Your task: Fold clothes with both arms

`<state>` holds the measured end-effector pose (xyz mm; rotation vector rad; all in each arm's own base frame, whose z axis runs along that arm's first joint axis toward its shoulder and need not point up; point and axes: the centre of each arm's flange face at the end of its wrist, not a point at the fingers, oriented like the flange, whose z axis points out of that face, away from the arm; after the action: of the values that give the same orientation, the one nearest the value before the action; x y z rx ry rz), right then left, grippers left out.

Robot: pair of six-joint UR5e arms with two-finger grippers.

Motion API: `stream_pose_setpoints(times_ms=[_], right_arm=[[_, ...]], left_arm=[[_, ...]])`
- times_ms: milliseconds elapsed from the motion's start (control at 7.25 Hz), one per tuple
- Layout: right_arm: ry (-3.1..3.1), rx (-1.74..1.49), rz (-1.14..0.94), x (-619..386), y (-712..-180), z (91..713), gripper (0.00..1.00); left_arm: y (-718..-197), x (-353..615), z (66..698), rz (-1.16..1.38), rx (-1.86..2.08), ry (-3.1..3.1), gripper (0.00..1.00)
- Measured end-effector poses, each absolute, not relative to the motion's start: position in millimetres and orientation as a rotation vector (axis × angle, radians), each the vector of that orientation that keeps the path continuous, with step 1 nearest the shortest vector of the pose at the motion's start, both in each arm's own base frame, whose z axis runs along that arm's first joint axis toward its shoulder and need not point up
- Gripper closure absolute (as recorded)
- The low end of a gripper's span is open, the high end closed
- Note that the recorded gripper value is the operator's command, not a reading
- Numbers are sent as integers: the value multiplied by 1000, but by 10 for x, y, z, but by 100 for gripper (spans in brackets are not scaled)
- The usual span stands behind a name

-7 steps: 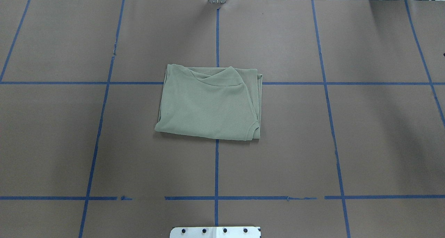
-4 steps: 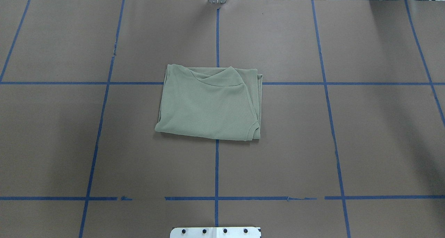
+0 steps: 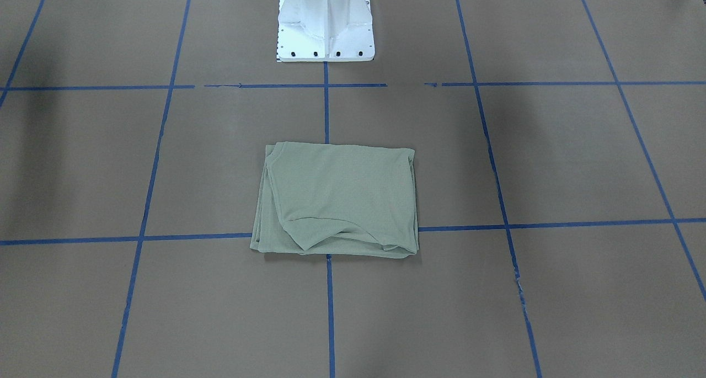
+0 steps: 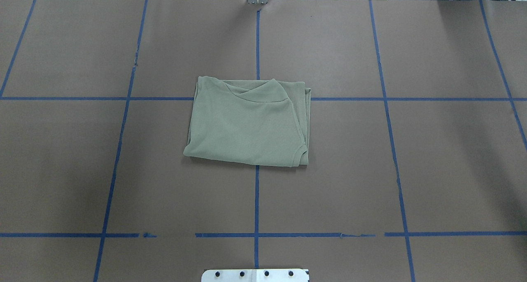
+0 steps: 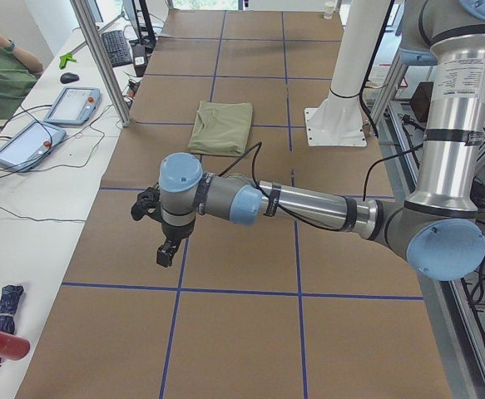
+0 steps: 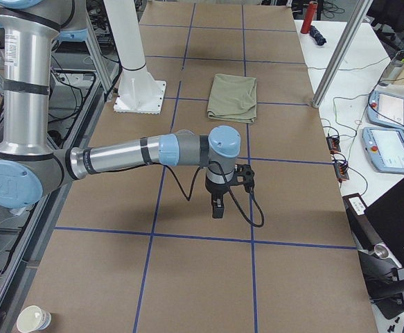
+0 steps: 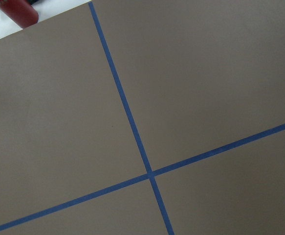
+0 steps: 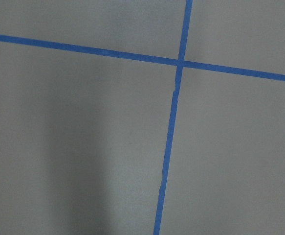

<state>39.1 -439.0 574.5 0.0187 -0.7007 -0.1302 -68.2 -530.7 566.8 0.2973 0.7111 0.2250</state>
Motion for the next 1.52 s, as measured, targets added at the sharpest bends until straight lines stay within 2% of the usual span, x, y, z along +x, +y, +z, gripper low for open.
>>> stream_pose_setpoints(times_ms=[690,1517], right_arm=[[-701,30,-126,472,-4405,5749,0],[-700,24,-125,474,-4387,5778,0]], left_arm=[[-5086,-670,5952,161,136,763,0],[-5018,-659,5692,179,182,755,0]])
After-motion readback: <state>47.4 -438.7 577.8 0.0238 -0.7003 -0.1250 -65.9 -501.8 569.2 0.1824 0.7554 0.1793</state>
